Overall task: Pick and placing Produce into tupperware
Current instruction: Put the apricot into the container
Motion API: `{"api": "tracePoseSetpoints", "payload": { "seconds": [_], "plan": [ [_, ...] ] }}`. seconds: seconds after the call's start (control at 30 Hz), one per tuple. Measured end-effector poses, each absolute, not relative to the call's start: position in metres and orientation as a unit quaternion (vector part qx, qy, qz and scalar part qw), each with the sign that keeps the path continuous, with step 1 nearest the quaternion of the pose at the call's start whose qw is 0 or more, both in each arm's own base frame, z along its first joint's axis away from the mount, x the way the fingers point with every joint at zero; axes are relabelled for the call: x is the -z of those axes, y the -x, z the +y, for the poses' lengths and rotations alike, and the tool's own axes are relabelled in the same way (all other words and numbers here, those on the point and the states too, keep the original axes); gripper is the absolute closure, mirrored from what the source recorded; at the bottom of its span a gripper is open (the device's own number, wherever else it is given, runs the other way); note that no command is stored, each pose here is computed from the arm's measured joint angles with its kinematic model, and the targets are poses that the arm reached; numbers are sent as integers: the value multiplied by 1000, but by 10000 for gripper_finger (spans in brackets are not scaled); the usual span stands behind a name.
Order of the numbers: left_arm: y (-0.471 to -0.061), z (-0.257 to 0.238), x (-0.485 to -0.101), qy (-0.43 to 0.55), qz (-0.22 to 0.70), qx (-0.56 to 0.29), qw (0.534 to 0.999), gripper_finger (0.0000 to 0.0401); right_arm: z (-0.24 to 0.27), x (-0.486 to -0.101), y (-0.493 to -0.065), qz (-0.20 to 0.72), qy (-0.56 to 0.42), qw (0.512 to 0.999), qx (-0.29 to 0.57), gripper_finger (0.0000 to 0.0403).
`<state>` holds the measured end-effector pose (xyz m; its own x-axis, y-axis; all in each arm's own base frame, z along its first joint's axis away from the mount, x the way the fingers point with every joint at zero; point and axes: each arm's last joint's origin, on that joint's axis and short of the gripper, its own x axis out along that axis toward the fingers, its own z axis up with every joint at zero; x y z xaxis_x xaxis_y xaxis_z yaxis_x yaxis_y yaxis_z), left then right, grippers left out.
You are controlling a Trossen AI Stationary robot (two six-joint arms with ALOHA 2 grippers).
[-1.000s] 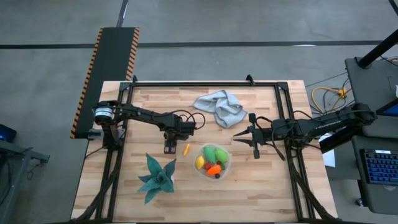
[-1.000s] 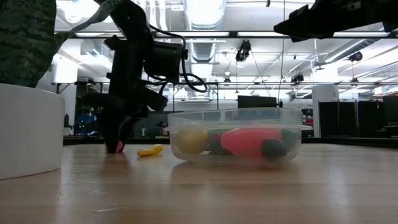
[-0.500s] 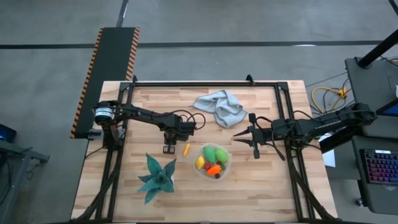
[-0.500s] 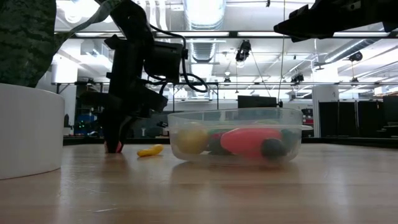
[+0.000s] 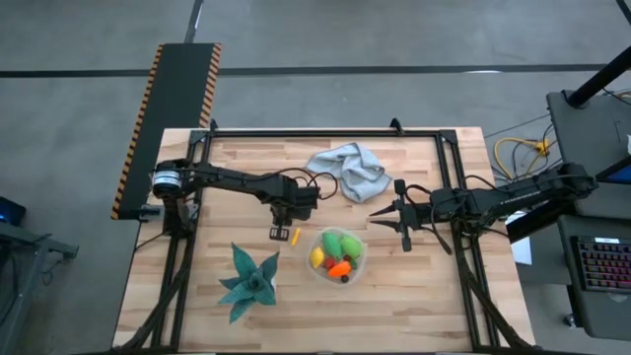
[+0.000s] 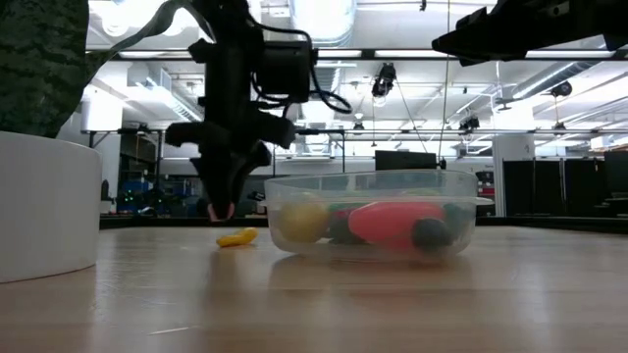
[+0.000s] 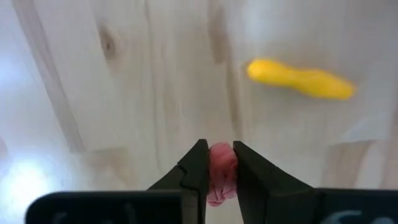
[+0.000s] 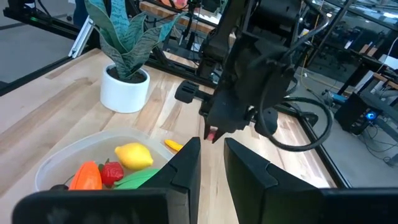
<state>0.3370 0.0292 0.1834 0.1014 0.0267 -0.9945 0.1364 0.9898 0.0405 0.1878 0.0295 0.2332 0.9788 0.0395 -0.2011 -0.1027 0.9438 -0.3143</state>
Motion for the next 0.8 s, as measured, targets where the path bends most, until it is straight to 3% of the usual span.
{"api": "tracePoseSetpoints", "payload": {
  "seconds": [0.5, 0.8],
  "plan": [
    [-359, -3, -236, -78, 574, 134, 804, 365, 29, -233, -188, 96, 163, 981, -36, 339],
    [-376, -24, -250, -98, 470, 215, 851, 365, 29, -233, -188, 96, 163, 981, -36, 339]
  ]
}}
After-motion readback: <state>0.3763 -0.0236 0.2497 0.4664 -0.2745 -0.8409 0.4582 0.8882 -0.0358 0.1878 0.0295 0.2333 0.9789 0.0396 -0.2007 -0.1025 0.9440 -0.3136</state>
